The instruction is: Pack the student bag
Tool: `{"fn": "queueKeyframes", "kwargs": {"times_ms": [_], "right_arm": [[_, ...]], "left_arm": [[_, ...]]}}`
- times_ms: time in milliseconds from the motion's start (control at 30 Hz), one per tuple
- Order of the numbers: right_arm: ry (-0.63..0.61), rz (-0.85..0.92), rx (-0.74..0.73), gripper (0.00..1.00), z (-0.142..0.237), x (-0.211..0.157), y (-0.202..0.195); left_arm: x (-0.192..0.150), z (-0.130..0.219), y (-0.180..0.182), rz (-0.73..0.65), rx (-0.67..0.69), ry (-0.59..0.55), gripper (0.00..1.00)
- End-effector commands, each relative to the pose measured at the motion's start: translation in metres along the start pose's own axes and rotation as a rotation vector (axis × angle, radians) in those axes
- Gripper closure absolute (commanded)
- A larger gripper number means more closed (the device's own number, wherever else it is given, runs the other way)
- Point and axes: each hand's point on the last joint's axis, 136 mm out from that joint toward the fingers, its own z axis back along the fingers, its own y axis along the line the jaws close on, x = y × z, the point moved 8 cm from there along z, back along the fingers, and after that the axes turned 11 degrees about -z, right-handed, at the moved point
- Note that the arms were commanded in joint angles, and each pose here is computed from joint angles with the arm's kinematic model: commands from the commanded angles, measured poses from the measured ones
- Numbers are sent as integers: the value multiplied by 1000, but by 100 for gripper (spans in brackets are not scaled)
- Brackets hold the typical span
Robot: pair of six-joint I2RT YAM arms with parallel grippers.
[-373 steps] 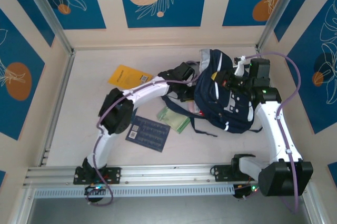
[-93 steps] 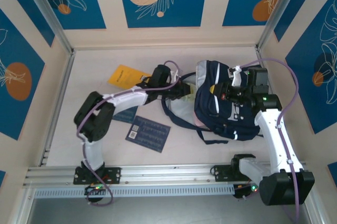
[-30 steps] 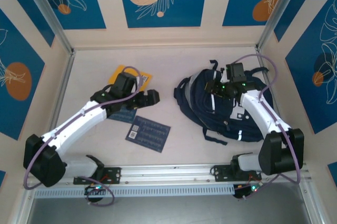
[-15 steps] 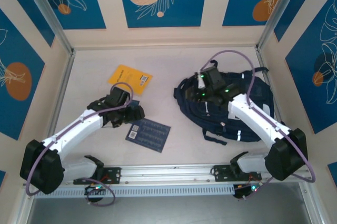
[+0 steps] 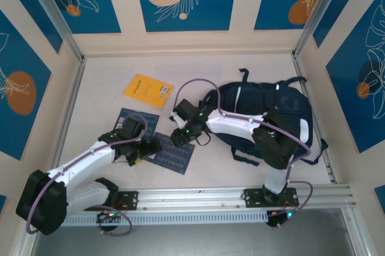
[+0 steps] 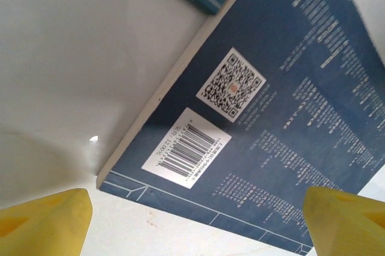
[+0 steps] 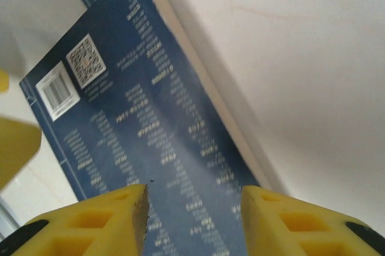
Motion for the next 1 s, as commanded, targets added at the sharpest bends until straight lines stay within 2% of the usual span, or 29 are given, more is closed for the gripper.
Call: {"fn": "queueKeyframes", "kwargs": {"times_ms": [0, 133, 333, 600, 767, 900, 967], "right_arm": [[32, 13, 10, 54, -11, 7, -1], [62, -29, -14, 54, -23, 4, -17], [76, -64, -28, 55, -22, -10, -33], [70, -177, -57, 59, -12, -33, -60], [56, -243, -53, 59, -4, -48, -67], [36, -351, -50, 60, 1, -60, -72], [16, -405, -51, 60, 4, -65, -75]], "left_arm": [[0, -8, -11, 20, -108, 14, 11], [1, -17, -20, 5, -143, 41, 12], [7, -27, -32, -23, -174, 63, 13], [50, -19, -77, -84, -251, 3, 13], [74, -24, -105, -100, -309, 10, 13], [86, -28, -123, -109, -351, 13, 13], [87, -25, -123, -121, -326, 3, 13]]}}
